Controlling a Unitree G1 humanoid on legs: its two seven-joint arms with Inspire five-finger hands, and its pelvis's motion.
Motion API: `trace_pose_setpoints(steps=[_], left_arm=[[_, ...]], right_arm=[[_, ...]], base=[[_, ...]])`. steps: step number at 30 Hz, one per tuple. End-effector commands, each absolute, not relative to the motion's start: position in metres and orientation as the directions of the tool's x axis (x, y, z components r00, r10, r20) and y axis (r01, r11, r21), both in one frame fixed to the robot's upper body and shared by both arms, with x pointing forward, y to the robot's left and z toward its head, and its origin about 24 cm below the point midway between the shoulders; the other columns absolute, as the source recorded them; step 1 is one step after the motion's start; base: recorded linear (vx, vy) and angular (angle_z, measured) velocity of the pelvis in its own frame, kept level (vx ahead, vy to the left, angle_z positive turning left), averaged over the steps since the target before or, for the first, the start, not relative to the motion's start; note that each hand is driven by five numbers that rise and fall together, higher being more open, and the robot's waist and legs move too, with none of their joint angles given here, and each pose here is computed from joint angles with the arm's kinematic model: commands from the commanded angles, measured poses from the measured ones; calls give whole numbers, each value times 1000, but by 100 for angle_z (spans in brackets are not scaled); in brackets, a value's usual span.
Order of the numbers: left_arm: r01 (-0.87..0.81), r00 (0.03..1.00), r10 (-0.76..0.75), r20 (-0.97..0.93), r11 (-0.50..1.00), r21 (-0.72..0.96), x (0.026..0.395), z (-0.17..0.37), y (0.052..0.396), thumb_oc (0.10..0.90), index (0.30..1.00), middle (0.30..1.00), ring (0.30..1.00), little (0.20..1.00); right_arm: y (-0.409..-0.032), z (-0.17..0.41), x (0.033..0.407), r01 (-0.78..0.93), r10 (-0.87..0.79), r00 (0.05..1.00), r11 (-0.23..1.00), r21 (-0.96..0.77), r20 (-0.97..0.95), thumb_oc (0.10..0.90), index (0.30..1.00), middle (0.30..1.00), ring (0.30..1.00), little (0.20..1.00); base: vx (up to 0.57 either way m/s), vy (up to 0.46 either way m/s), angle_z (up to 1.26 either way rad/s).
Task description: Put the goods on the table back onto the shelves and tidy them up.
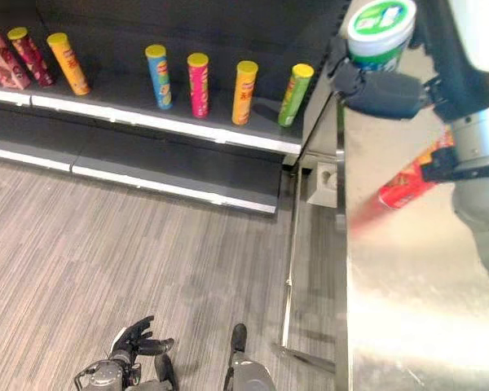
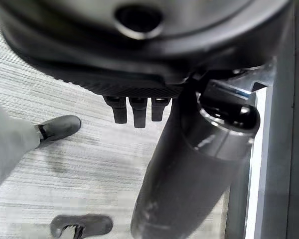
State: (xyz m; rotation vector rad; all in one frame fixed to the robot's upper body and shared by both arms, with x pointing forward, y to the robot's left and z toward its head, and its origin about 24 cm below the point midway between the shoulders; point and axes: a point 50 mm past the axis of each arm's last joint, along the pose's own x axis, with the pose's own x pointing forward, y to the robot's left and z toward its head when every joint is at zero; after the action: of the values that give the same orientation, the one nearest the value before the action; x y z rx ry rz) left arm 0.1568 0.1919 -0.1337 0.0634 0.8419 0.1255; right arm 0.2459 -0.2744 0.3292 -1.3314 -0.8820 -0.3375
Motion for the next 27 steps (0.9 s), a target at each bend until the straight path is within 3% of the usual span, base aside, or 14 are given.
trace_pose_setpoints(steps=[1, 6, 12, 16, 21, 25, 27], left_arm=[[-73, 751, 156, -642, 985, 154, 175, -115, 214, 800, 900, 900, 900, 900], [-74, 733, 146, -664, 988, 135, 164, -117, 217, 800, 900, 900, 900, 900], [-119, 694, 170, -700, 985, 121, 145, -124, 219, 800, 900, 900, 900, 900], [-112, 704, 192, -684, 981, 161, 153, -121, 227, 800, 900, 900, 900, 900], [-104, 711, 194, -676, 980, 172, 161, -118, 232, 800, 900, 900, 900, 900], [-30, 714, 133, -688, 987, 159, 163, -122, 216, 800, 900, 900, 900, 900], [23, 745, 78, -663, 990, 142, 171, -117, 205, 800, 900, 900, 900, 900]], right_arm=[[-267, 376, 224, 782, 276, 450, 337, -524, 849, 400, 300, 300, 300, 300], [-280, 372, 224, 773, 222, 494, 330, -542, 840, 400, 300, 300, 300, 300], [-290, 373, 229, 770, 174, 526, 318, -553, 832, 400, 300, 300, 300, 300], [-276, 385, 234, 791, 204, 469, 335, -512, 859, 400, 300, 300, 300, 300], [-268, 404, 233, 797, 251, 465, 299, -525, 849, 400, 300, 300, 300, 300], [-285, 391, 222, 806, 207, 497, 250, -537, 843, 400, 300, 300, 300, 300], [-287, 401, 208, 840, 220, 455, 217, -498, 863, 400, 300, 300, 300, 300]], base=[[164, -259, 63], [344, -90, 62], [703, 202, -39], [537, 378, -83], [466, 106, 31], [282, -107, 145], [186, -297, 73]])
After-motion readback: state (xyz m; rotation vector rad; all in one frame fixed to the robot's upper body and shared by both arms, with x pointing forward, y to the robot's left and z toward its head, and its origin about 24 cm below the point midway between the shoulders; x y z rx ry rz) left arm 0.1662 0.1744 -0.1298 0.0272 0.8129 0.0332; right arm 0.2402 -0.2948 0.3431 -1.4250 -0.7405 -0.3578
